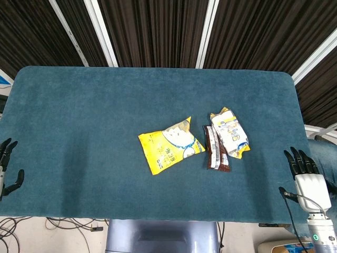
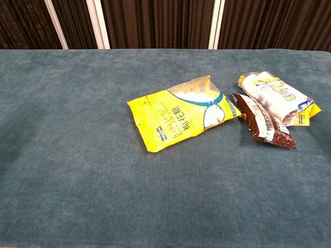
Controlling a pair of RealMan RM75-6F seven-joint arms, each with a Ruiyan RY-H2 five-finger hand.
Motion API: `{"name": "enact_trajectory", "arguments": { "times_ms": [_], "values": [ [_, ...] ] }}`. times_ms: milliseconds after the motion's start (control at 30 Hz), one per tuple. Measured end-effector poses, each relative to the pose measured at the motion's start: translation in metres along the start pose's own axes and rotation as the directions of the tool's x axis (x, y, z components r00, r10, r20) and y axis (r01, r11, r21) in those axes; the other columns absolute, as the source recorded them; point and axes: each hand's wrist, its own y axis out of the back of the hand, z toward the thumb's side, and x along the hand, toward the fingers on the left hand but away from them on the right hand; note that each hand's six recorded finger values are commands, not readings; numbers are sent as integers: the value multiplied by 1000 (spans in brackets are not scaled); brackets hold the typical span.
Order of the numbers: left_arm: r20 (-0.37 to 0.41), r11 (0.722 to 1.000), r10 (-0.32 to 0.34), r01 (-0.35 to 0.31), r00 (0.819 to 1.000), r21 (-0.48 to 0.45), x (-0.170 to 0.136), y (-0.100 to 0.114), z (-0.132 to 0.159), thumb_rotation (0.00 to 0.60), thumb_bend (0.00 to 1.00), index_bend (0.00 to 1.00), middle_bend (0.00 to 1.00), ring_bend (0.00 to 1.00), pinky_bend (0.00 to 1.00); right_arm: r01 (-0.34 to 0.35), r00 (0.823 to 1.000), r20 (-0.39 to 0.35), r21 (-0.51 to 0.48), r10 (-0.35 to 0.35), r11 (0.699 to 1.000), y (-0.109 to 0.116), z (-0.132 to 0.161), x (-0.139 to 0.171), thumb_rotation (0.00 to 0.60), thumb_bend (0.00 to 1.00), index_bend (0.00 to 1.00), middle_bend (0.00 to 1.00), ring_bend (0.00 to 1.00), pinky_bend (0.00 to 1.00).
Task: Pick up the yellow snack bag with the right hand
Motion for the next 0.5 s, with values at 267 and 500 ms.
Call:
{"name": "enact_trajectory", "arguments": {
  "times_ms": [267, 500],
  "values": [
    [-2, 1000, 6, -6, 1000, -1, 0, 0, -1, 600, 471, 20, 0, 31, 10, -3, 1000, 3, 1, 3, 1000, 0, -1, 0, 600, 161, 0, 0, 0, 158],
    [-3, 1000, 7, -7, 1000, -1, 0, 1, 0, 600, 471, 20, 0, 30, 10, 0, 1000, 0, -4, 0, 1000, 1, -3, 0, 600, 161, 0, 0, 0, 158]
  ]
}}
